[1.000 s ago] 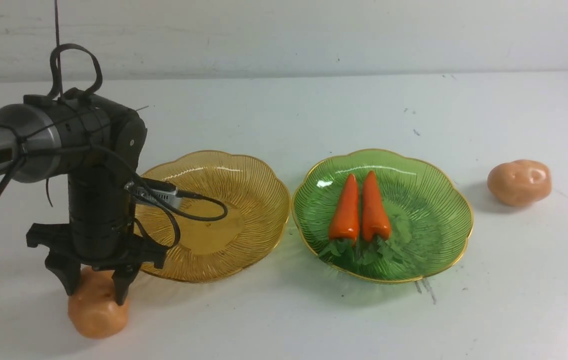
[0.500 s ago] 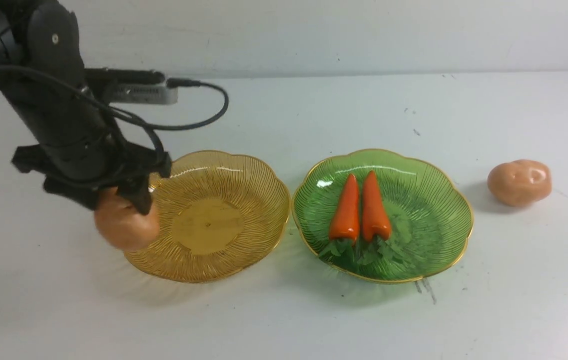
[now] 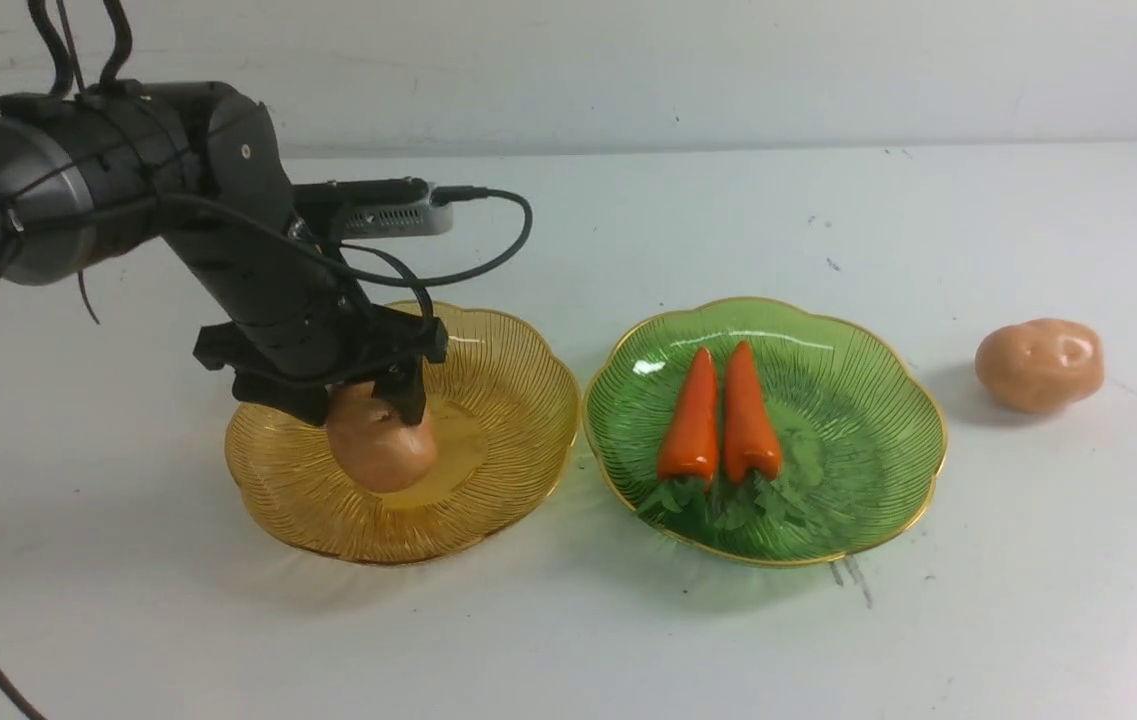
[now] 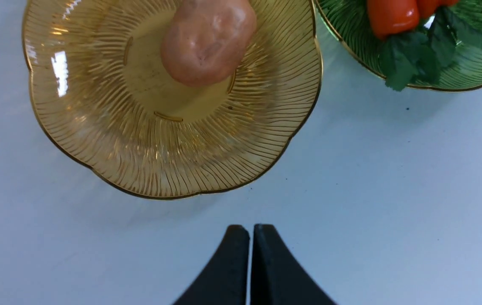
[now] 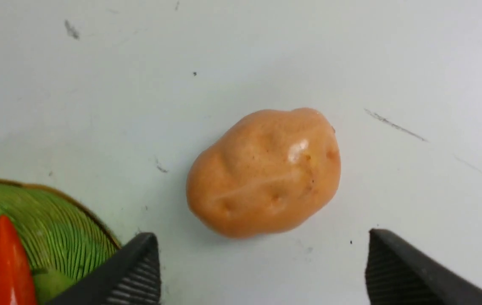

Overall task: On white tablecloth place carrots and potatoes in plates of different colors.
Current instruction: 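Put the potatoes from the left side into the left plate with the left gripper, then pick up the potato from the right side of the table and place it in a plate with the right gripper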

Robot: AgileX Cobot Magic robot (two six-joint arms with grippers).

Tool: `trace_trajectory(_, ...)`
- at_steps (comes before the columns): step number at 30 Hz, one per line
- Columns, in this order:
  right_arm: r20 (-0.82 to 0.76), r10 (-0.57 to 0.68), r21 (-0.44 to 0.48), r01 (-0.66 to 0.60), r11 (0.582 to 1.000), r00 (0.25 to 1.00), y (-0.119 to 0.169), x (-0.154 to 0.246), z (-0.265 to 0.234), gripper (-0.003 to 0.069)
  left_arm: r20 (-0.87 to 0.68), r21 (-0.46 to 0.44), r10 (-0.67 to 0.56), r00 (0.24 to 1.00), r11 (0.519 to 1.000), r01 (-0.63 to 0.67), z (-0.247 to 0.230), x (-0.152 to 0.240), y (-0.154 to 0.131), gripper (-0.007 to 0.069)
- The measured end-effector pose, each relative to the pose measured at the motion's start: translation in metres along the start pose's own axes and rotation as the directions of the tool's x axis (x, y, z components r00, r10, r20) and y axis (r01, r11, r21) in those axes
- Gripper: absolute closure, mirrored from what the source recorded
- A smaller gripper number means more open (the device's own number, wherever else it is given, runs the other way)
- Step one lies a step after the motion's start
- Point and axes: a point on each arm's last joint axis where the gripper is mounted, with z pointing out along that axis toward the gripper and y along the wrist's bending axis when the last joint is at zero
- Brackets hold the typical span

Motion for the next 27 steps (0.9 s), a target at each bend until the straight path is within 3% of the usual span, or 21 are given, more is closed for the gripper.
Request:
trace_trajectory(2,-0.005,0.058,-0.005,-0.058,0.998,0.998,-0.002,-0.002,0.019,0.0014,0.018,-0.002,0.008,1.0,1.0,-0.008,-0.008,0.003,-0.002,0.0629)
trace_trajectory(5,-0.024,0.108,-0.014,-0.109,0.994,0.994,-0.006,-0.003,0.044,-0.0023,0.019,-0.003,0.01,1.0,1.0,-0.01,-0.011,0.005,-0.003,0.0629)
trace_trajectory(15,-0.066,0.175,-0.008,-0.176,0.984,0.982,-0.015,-0.002,0.097,-0.0031,0.019,-0.006,0.011,1.0,1.0,-0.011,-0.011,0.005,-0.002,0.0629)
trace_trajectory(27,-0.058,0.205,-0.046,-0.207,0.977,0.977,-0.011,-0.011,0.109,-0.0031,0.018,-0.006,0.011,1.0,1.0,-0.011,-0.011,0.005,-0.002,0.0629)
